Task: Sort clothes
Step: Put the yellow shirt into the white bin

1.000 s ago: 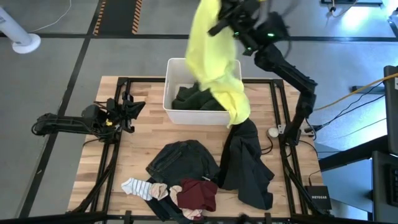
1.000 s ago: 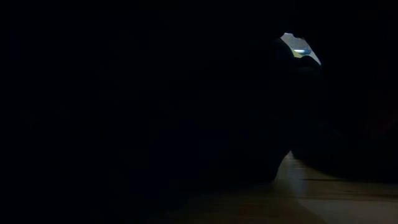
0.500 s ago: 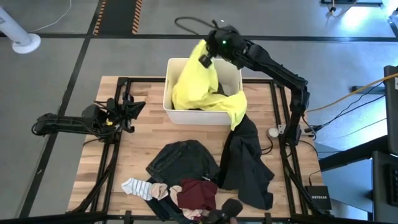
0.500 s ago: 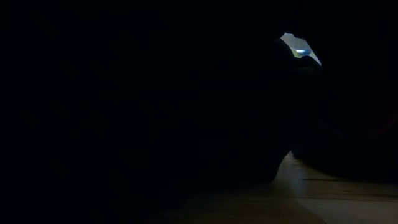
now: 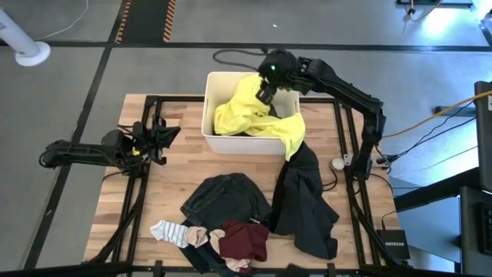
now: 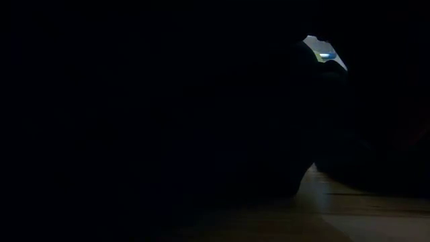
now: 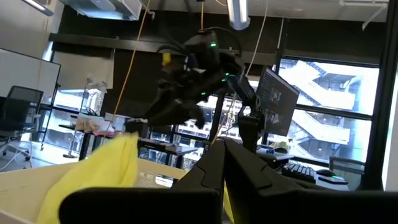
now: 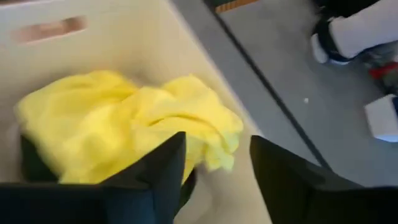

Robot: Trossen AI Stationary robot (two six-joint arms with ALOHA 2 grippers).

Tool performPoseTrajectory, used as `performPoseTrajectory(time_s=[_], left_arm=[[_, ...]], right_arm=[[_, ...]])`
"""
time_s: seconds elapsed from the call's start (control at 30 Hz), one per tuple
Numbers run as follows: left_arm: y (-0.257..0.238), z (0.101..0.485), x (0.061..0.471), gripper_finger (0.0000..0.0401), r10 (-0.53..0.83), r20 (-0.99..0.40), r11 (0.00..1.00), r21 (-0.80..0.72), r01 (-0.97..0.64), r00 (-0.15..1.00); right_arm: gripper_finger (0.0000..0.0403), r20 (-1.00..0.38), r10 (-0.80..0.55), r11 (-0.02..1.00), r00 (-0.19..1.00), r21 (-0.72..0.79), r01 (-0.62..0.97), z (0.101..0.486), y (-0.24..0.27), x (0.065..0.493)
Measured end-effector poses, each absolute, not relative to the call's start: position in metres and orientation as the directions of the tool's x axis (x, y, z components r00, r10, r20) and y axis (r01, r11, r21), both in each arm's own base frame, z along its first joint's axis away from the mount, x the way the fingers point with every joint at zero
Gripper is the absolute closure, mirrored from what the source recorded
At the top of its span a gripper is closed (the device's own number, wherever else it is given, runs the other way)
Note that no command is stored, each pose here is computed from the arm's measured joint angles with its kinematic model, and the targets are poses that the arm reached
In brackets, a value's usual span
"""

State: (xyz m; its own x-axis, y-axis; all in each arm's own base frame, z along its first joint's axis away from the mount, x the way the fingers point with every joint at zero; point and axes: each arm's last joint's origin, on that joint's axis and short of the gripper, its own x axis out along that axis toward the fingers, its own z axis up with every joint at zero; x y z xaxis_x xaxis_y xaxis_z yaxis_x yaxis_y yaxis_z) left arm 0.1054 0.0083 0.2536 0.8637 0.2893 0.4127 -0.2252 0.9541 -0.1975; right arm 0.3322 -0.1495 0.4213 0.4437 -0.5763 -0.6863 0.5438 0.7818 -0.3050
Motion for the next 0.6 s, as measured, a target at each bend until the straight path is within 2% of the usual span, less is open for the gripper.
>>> performPoseTrajectory(time_s=[0.17,0.43,0.6], left_arm=[[0.008,0.253,0.106,0.0397,0.289,0.406,0.954,-0.2,-0.224,0.867],[0.008,0.248,0.108,0.0397,0.289,0.357,0.95,-0.223,-0.219,0.888],[0.008,0.249,0.108,0.0397,0.289,0.362,0.95,-0.224,-0.218,0.886]], right_arm=[[0.0172,-0.76,-0.491,0.839,0.427,-0.28,0.467,0.428,-0.113,0.318],[0.0169,-0.869,-0.381,0.898,0.315,-0.267,0.351,0.421,-0.052,0.306],[0.0169,-0.873,-0.391,0.906,0.291,-0.309,0.288,0.408,-0.012,0.311]])
